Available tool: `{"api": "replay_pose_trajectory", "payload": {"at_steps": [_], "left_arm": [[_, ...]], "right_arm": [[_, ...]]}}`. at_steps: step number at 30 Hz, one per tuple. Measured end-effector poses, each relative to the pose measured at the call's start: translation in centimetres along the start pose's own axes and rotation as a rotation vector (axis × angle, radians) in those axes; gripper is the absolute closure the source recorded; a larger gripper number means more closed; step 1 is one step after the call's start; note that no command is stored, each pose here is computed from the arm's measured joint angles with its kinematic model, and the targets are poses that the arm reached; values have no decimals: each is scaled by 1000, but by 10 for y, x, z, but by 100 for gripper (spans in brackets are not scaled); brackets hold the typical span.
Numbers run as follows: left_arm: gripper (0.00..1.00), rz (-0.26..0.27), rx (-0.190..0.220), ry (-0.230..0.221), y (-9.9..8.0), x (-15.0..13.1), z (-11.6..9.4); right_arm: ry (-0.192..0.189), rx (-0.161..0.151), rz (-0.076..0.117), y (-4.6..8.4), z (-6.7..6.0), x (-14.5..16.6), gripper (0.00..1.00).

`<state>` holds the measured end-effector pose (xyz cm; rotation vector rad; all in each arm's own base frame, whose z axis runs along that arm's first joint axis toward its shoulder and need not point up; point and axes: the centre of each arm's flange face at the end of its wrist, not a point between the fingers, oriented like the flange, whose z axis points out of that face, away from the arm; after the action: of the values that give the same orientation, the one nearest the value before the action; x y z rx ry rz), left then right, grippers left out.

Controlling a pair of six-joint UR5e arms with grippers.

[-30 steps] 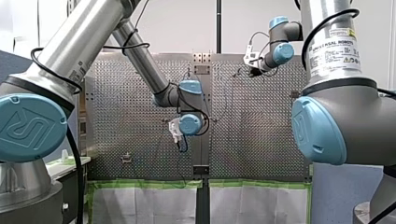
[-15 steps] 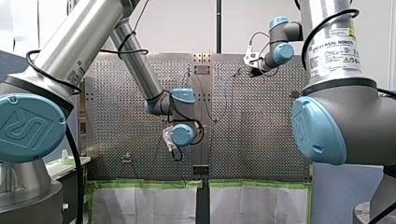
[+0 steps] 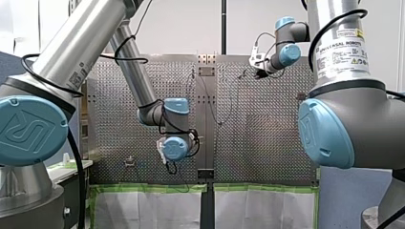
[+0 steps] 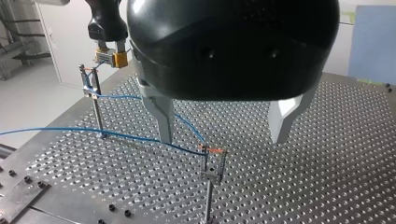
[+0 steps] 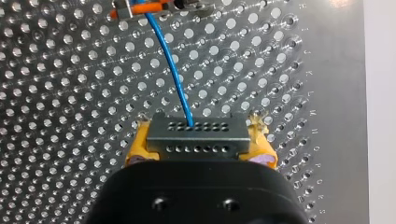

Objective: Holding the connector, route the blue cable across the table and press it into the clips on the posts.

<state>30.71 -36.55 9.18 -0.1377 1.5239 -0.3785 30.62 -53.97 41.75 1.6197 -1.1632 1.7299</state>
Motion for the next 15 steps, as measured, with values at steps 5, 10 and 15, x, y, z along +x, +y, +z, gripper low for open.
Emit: {"api": "replay_pose_trajectory", "payload": {"at_steps": [5,10,15], "left_arm": [[0,8,-3,12,12,5,-16],[0,42,-20,65,25,11,-32],[0,65,-31,101,29,14,-37]], "right_arm": [[0,0,0,0,0,0,100],[-4,-1,2,0,-1,0,100],[-8,-10,3,1,-1,-1,100]]}}
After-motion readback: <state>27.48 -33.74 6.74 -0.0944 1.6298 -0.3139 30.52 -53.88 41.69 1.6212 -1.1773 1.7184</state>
